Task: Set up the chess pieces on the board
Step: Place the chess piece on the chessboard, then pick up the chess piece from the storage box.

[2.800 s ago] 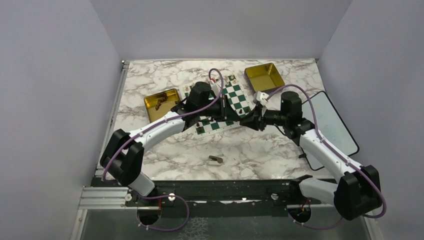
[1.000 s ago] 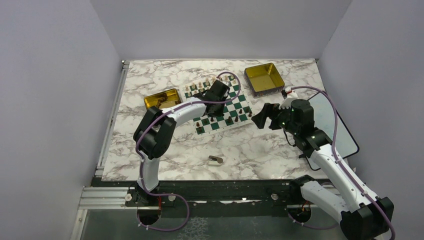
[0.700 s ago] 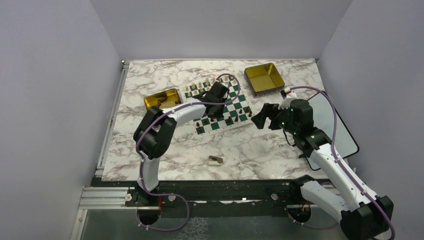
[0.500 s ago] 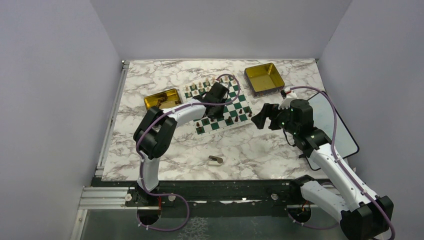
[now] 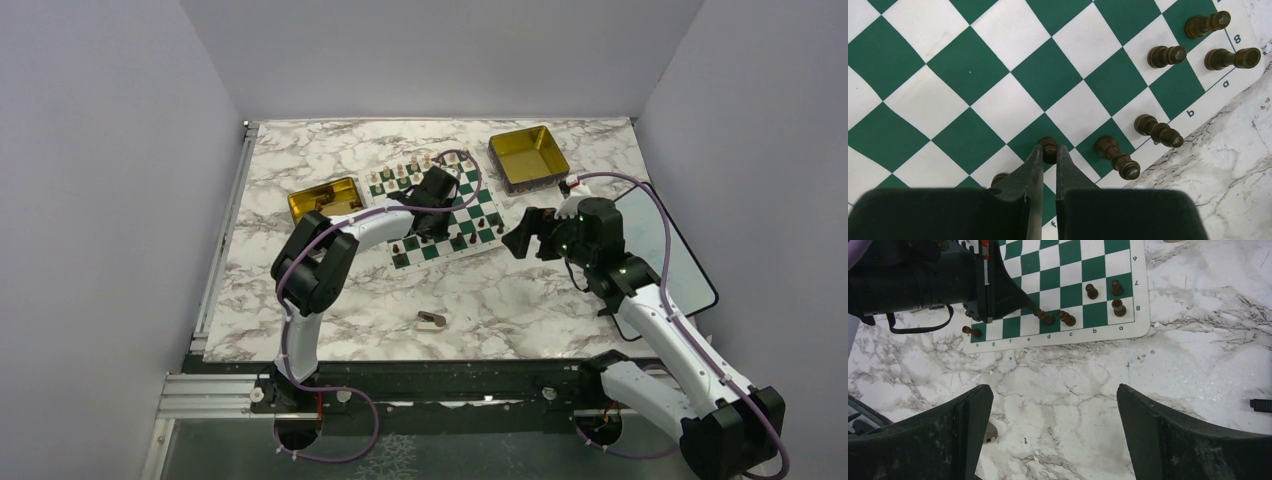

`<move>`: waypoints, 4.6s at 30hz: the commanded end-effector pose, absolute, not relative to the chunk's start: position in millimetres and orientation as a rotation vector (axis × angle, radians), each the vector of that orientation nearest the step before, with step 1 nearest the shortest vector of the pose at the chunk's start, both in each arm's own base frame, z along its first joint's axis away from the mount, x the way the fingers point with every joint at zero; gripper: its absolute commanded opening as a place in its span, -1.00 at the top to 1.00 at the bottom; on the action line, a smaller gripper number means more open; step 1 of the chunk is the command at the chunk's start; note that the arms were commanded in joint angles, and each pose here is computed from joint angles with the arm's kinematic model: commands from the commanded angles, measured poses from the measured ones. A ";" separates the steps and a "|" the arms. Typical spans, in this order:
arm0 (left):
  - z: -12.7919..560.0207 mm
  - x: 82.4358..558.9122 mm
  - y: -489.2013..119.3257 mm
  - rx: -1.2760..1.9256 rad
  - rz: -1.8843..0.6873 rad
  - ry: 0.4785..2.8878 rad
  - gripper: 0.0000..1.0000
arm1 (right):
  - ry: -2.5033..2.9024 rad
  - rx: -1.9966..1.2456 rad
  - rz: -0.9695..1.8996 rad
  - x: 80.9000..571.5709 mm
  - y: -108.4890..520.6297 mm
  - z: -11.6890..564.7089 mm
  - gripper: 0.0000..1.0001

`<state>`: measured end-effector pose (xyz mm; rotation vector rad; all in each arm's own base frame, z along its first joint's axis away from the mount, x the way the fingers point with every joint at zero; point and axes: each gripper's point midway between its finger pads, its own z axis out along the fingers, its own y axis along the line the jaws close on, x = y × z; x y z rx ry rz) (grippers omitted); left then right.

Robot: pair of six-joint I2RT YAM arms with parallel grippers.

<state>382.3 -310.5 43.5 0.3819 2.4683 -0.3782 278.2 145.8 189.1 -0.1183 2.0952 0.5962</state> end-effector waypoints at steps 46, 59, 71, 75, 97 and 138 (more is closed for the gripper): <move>35.9 382.8 -308.3 0.422 -0.327 2.507 0.69 | 2.113 -0.153 0.579 283.0 148.2 188.9 -1.00; 76.1 393.3 -311.5 0.418 -0.342 2.435 0.19 | 2.110 -0.159 0.605 282.0 152.0 187.1 -1.00; 157.3 412.3 -289.0 0.372 -0.292 2.307 0.09 | 2.090 -0.143 0.609 279.1 150.1 192.6 -1.00; 173.0 422.9 -255.2 0.316 -0.219 2.286 0.09 | 2.075 -0.123 0.622 276.9 149.8 194.7 -1.00; 140.2 433.1 -6.3 -0.160 -0.017 2.367 0.22 | 2.073 -0.164 0.654 271.5 154.5 196.2 -1.00; 41.4 470.2 12.2 -0.098 -0.015 2.516 0.45 | 2.008 -0.207 0.641 275.8 155.0 214.4 -0.91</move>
